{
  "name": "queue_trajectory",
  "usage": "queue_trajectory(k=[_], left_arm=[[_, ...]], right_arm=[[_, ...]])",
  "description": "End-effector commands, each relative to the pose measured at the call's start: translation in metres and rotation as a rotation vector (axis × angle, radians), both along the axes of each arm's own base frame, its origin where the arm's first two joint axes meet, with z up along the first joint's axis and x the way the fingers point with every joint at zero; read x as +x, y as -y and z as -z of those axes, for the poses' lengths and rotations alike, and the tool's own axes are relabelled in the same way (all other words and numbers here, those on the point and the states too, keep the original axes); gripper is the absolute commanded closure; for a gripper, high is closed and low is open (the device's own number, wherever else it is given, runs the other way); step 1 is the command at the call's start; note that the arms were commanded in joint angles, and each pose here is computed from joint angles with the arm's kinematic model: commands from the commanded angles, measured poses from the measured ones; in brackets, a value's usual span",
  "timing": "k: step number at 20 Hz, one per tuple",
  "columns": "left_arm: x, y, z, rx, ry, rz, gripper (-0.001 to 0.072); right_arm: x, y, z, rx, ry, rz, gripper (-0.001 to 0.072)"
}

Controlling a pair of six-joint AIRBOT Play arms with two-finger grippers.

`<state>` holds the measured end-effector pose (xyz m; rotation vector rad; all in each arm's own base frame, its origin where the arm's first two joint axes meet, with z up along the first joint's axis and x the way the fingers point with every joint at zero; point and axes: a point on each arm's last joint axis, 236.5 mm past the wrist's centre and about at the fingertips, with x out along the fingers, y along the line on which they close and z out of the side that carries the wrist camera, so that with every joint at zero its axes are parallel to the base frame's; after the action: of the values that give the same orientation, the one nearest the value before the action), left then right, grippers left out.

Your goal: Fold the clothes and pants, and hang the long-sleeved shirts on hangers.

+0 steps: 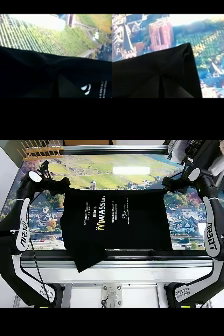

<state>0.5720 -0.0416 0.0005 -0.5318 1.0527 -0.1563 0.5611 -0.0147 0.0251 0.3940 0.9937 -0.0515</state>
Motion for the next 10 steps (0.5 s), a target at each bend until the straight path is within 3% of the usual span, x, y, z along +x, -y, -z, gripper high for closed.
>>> queue_trajectory(k=[1, 10], left_arm=[[-0.022, -0.008, -0.006, 0.036, -0.010, 0.098, 0.0700], [-0.115, -0.011, 0.082, 0.074, -0.226, 0.099, 0.0700]], right_arm=[[-0.021, 0.009, 0.001, -0.059, -0.028, 0.004, 0.0705], [-0.104, -0.025, 0.093, -0.097, -0.242, -0.077, 0.0703]])
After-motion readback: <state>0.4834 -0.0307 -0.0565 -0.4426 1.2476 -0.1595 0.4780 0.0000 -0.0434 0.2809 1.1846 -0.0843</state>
